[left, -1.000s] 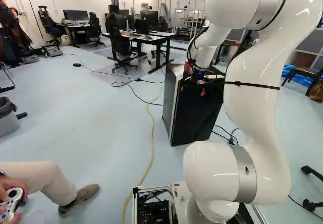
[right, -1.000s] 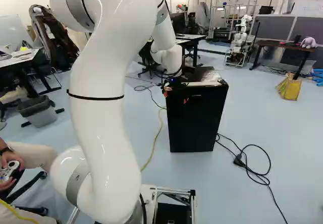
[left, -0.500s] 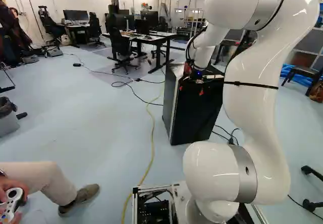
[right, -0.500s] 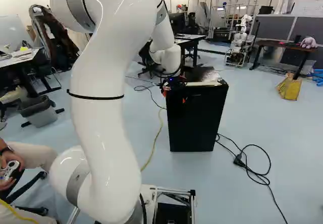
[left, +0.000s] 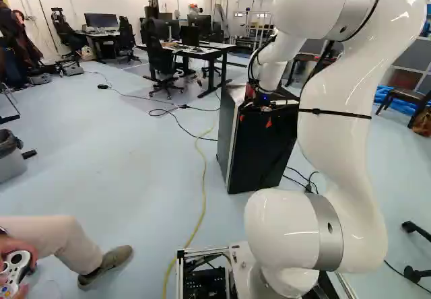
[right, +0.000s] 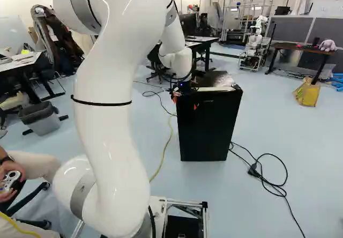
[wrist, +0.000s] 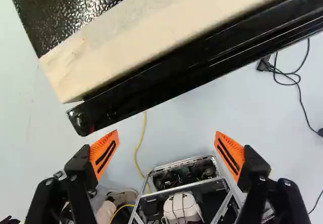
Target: Grab a drink from the fridge
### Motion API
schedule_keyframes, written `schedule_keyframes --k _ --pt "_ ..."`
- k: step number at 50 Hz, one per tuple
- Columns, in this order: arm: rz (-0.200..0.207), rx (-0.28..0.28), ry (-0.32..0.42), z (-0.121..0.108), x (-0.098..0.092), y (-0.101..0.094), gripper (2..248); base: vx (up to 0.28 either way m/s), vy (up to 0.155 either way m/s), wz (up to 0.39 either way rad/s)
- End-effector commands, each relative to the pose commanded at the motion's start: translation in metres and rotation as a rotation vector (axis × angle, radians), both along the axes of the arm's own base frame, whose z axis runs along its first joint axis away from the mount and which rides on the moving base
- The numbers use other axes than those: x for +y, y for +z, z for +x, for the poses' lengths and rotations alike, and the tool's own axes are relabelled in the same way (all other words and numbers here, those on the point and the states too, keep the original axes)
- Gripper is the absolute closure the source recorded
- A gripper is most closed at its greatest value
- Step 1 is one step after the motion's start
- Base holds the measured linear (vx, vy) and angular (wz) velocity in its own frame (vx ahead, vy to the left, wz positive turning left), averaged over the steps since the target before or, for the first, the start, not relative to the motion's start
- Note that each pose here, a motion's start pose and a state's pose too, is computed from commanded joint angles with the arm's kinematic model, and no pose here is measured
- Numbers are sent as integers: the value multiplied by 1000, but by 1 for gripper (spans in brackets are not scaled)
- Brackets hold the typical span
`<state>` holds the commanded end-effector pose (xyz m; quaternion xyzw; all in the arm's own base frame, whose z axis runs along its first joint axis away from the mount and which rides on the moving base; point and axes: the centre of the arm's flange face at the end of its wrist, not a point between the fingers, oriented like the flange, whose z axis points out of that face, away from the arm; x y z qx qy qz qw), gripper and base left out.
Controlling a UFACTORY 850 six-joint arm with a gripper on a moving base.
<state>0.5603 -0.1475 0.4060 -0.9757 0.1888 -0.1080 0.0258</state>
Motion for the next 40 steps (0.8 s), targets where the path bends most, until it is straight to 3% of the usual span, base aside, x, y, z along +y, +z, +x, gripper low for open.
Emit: schedule_keyframes --k 16,40 --pt "-11 -20 -10 -20 1 1 3 0 0 0" --pt "-87 -159 -16 -50 -1 6 3 0 0 0"
